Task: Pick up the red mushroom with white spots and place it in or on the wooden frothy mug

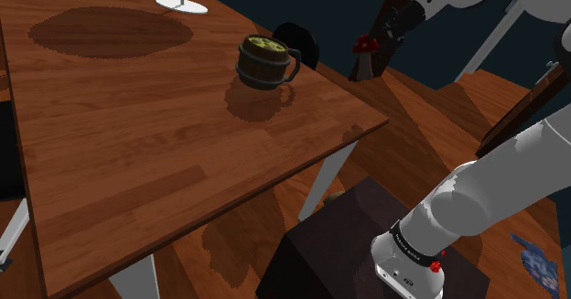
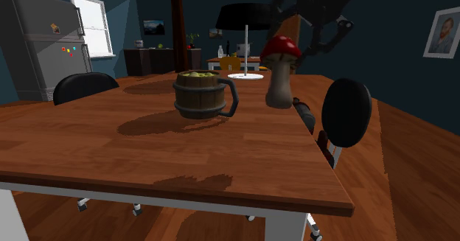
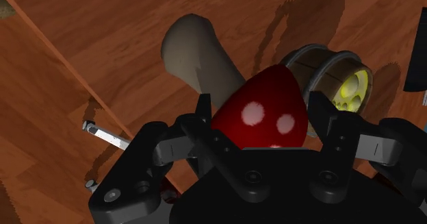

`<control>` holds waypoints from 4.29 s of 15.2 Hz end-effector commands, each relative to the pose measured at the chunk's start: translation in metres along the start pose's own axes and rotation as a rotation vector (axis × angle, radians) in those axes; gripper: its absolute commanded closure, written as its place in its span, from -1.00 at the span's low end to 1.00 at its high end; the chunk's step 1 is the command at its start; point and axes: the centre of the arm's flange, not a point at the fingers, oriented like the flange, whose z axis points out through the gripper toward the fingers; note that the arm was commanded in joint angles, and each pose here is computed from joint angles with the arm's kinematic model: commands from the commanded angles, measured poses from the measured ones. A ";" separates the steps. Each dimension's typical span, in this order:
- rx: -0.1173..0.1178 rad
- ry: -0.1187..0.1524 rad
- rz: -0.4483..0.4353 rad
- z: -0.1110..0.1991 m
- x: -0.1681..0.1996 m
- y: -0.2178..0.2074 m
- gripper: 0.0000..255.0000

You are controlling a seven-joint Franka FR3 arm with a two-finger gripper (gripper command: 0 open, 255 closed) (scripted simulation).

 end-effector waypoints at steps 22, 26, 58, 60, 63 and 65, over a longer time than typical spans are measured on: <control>0.000 0.000 0.000 -0.066 0.022 -0.093 1.00; 0.000 0.000 0.000 -0.041 0.041 -0.135 1.00; 0.000 0.000 0.000 0.128 0.114 -0.271 1.00; 0.000 0.000 0.000 0.136 0.114 -0.265 1.00; 0.000 0.000 0.000 0.149 0.112 -0.255 1.00; 0.000 0.000 0.000 0.152 0.112 -0.253 1.00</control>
